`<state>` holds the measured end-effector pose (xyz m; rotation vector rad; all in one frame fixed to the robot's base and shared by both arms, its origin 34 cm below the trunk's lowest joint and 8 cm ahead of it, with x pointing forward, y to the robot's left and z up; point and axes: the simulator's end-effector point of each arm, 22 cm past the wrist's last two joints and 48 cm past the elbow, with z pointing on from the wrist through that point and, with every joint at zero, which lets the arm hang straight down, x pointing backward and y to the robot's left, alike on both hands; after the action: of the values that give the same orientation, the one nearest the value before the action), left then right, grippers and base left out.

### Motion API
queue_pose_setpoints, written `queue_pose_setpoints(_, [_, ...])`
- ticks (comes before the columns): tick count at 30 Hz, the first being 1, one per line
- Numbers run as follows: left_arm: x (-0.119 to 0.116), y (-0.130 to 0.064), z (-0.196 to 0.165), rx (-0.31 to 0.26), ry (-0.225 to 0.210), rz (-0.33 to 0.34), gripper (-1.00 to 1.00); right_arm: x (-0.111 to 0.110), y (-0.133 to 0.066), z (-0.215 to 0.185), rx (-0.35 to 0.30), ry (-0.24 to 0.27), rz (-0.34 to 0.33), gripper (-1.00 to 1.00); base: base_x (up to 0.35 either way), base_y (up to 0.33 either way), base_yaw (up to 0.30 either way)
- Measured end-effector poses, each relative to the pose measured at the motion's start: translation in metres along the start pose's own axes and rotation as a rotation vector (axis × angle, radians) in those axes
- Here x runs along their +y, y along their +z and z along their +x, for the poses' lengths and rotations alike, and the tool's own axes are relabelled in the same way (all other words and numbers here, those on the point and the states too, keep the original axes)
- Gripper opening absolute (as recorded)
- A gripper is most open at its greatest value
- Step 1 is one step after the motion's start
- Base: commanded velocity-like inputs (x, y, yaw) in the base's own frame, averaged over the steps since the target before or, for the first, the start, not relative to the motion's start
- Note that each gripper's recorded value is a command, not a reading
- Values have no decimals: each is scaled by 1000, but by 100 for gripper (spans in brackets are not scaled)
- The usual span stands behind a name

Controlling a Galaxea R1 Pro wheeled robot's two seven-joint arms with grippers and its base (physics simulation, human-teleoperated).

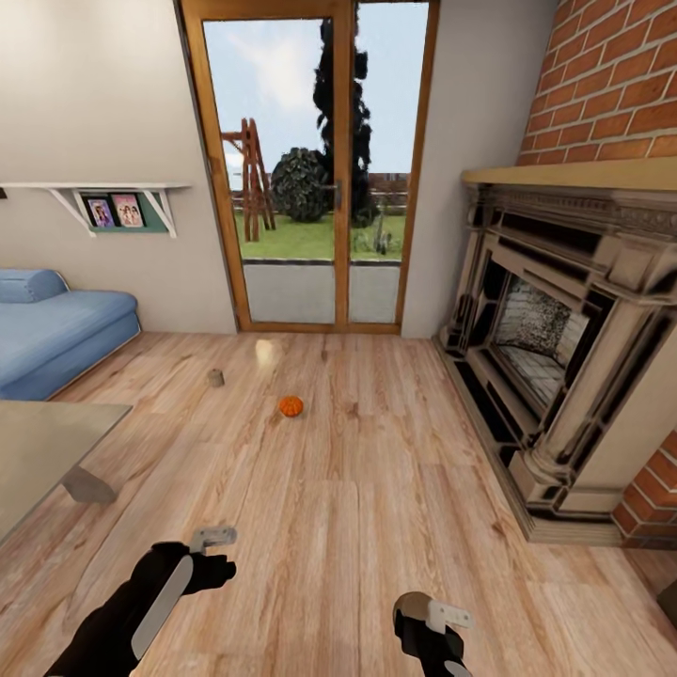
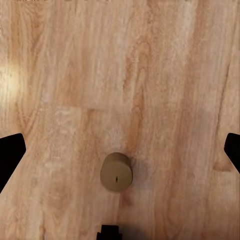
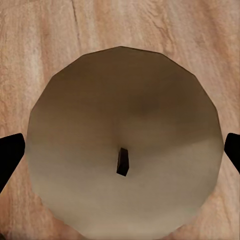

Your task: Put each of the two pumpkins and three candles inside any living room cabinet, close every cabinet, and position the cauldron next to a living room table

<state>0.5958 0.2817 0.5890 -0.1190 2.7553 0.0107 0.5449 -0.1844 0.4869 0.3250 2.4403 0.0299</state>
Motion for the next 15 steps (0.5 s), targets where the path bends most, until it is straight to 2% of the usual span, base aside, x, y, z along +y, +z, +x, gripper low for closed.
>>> queue_pose_setpoints(5, [11, 21, 14, -3, -32, -18, 100, -1, 7, 7, 3, 0, 1, -100, 0, 0, 0])
queue_pose_setpoints(6, [16, 27, 21, 5, -45, -25, 100, -2, 8, 9, 5, 2, 2, -100, 0, 0, 0])
queue_pose_setpoints(8, [36, 49, 46, 15, -99, -61, 100, -3, 11, 13, 11, 8, 4, -100, 0, 0, 0])
queue_pose_setpoints(10, [46, 61, 57, 1, -124, -74, 100, -4, 13, 15, 11, 10, 4, -100, 0, 0, 0])
queue_pose_setpoints(15, [46, 76, 68, -17, -144, -53, 100, -6, 20, 21, 9, 13, 5, -100, 0, 0, 0])
